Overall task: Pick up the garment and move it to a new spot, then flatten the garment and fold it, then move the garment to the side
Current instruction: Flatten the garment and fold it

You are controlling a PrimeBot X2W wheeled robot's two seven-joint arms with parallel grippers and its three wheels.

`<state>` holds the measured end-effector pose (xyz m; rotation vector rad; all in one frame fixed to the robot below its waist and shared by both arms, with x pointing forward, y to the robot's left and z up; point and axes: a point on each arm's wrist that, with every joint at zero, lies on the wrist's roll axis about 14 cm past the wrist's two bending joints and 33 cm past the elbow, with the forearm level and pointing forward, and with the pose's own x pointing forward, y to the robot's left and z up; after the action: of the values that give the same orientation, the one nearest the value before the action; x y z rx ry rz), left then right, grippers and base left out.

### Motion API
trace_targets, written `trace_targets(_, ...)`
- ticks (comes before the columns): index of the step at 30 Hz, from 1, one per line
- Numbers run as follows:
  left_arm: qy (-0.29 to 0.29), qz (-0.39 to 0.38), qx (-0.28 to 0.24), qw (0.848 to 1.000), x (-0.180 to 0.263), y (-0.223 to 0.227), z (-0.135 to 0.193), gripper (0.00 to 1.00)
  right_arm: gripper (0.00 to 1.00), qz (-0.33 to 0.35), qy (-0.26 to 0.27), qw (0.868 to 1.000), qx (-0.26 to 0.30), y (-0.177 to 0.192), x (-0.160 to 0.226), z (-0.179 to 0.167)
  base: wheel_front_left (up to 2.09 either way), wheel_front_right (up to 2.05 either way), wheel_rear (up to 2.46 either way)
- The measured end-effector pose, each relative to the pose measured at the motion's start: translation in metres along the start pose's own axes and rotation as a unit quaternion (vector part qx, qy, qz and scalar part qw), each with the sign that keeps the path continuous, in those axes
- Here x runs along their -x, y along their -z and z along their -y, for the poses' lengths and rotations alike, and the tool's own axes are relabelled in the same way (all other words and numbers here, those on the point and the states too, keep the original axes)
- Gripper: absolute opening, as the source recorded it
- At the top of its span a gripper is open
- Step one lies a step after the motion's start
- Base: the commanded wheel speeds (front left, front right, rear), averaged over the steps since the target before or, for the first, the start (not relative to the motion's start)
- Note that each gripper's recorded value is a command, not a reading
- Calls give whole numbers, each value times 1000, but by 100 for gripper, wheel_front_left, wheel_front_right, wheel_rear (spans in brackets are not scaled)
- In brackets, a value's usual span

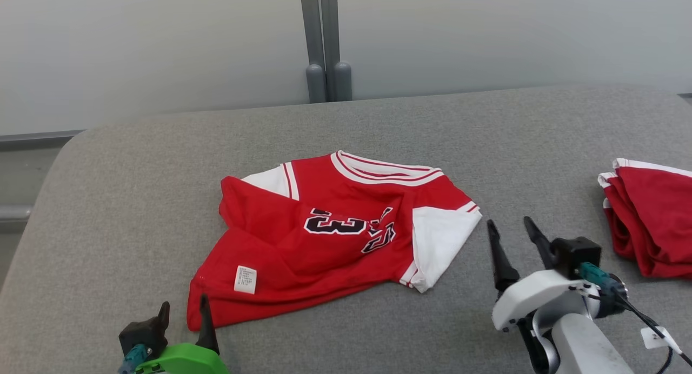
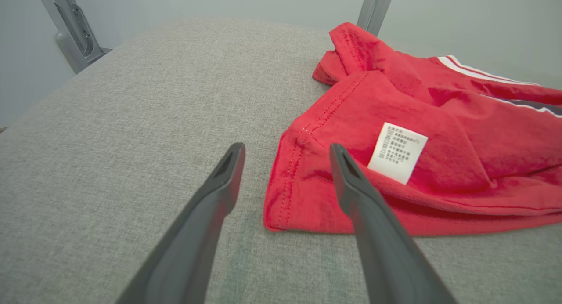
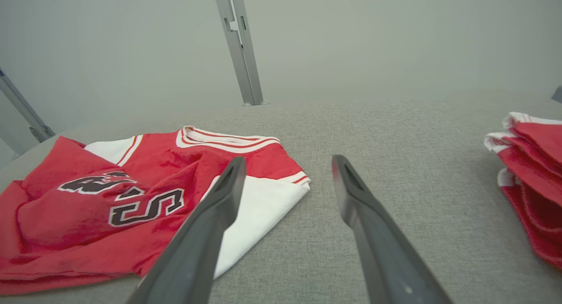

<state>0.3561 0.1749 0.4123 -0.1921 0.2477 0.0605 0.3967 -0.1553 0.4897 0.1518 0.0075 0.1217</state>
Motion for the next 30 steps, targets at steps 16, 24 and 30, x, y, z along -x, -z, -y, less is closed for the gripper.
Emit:
trace_targets(16,-20,8,8,1000,14,2,-19,100,100,-142,-146,978,51,83,-7,-85,0,0,0)
trace_targets(24,-24,7,16,1000,15,3,-22,100,0,-164,-127,977,47,93,-13,-74,0,0,0)
trace_targets(30,-16,8,18,1000,12,2,-15,100,0,-158,-75,984,33,88,-14,-43,0,0,0)
